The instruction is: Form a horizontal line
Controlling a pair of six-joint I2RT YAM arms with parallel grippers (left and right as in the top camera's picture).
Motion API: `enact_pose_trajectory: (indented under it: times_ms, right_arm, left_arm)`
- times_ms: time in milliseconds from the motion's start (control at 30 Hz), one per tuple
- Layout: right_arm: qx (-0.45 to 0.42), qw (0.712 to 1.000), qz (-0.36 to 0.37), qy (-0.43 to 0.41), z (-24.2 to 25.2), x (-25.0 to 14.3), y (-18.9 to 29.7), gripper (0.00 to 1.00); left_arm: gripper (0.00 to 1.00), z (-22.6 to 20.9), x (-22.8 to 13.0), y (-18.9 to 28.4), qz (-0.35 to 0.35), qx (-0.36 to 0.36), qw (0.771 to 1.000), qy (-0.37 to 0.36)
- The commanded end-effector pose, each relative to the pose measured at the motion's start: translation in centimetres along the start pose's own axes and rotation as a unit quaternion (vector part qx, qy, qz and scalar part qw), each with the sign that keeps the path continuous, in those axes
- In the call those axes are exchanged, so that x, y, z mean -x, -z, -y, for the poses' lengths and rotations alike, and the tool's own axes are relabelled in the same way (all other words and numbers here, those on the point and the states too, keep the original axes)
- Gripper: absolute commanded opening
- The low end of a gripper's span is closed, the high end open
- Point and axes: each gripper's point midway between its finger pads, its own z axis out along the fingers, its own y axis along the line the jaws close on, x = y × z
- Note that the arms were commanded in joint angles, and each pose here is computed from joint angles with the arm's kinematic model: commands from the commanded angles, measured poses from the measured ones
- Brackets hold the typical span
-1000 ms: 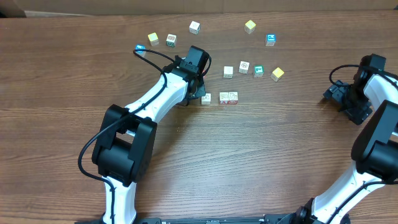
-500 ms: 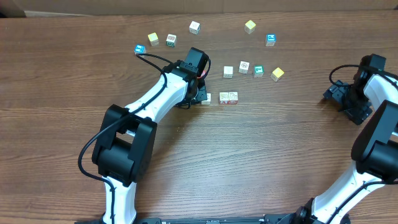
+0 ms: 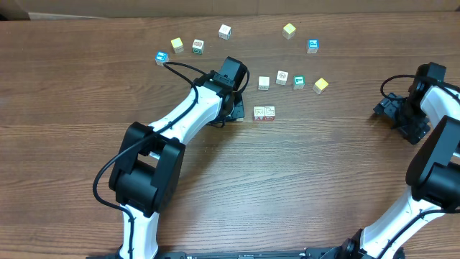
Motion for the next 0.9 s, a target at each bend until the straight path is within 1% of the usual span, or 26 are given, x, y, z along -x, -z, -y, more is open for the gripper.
enact_pose_trajectory:
  times_ms: [0, 367, 733, 867]
  right_arm:
    - [-0.016, 1.0, -0.005, -0.002, 0.8, -0.3, -0.6, 1.0]
    - [-0.016, 1.0, -0.005, -0.002, 0.8, -0.3, -0.6, 1.0]
    - [-0.016, 1.0, -0.005, -0.002, 0.8, -0.3, -0.6, 1.0]
    - [-0.016, 1.0, -0.004, -0.002, 0.8, -0.3, -0.6, 1.0]
  left_arm:
    - [0.1, 0.4, -0.9, -0.5, -0.009, -0.001, 1.0, -0.005]
    - [0.11, 0.3, -0.9, -0.5, -0.01, -0.001, 1.0, -0.005]
    - [0.1, 0.2, -1.5, -0.5, -0.021, 0.004, 1.0, -0.008]
    - [0.06, 0.7, -1.9, -0.5, -0.022, 0.004, 1.0, -0.016]
